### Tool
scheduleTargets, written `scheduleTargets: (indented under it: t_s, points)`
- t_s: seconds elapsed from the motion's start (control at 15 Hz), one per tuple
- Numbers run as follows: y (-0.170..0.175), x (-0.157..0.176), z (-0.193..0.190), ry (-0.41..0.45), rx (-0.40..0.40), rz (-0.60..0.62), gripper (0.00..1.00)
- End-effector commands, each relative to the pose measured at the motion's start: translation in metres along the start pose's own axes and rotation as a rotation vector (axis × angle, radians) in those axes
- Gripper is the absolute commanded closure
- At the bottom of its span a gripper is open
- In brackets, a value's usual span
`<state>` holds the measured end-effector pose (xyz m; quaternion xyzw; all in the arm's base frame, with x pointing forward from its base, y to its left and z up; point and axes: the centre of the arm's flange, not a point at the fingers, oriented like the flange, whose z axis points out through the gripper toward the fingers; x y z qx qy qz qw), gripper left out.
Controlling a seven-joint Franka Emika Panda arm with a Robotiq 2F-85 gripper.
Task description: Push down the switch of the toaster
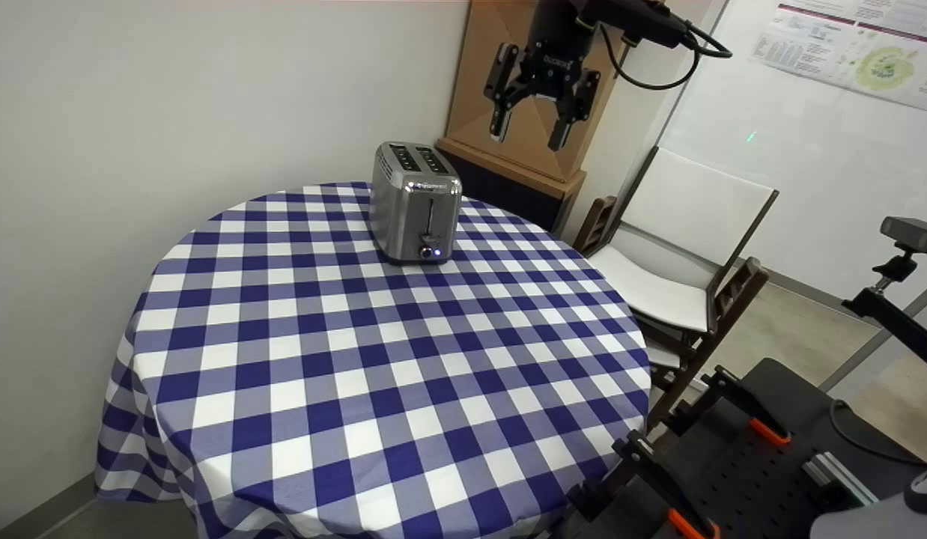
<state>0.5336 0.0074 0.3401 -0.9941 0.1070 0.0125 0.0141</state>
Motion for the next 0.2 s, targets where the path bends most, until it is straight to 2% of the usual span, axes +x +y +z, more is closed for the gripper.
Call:
scheduleTargets:
  t_s: [0.0,0.13]
  points:
    - [0.0000,-0.0001,-0.0001,0.000,0.000,0.002,0.00]
    - [0.0000,-0.0002,0.0000,-0.001,0.000,0.004,0.00]
